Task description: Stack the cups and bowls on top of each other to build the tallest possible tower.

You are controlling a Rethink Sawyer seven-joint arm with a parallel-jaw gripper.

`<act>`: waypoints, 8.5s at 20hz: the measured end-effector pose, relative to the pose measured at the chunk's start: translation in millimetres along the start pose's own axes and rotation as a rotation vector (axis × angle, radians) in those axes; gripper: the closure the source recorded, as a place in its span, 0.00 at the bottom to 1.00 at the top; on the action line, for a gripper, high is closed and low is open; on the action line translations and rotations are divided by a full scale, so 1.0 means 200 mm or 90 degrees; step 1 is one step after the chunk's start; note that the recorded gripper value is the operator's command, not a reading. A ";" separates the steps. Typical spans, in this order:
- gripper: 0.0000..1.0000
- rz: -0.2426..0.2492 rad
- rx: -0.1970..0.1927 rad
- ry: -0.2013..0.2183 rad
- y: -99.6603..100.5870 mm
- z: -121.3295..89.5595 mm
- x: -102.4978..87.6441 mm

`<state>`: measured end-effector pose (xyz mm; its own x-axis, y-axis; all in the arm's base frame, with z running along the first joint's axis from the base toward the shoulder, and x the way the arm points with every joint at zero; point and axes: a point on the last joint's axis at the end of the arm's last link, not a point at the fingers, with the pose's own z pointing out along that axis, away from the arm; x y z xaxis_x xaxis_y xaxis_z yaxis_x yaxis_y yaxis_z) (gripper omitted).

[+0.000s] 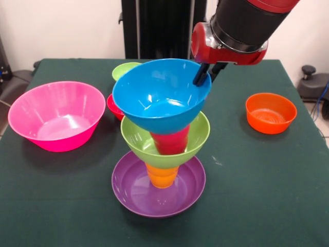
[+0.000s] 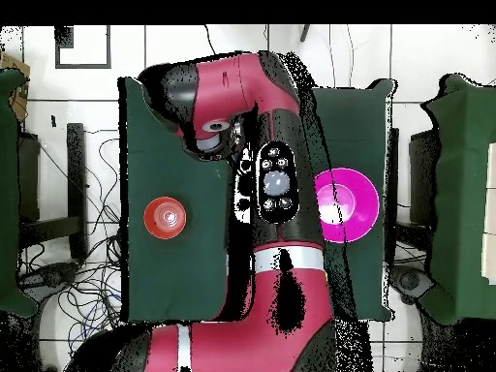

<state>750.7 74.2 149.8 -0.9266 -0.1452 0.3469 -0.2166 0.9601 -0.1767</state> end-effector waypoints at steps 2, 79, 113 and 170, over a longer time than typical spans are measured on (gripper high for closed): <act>1.00 0.001 0.001 0.001 -0.01 0.00 0.00; 1.00 0.011 0.042 0.008 0.08 0.02 0.04; 1.00 0.032 0.050 -0.004 0.06 0.03 -0.05; 1.00 0.038 0.078 -0.017 0.16 0.01 -0.13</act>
<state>767.1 107.7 133.5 -0.9467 -0.0965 0.3072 -0.1949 0.9312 -0.3081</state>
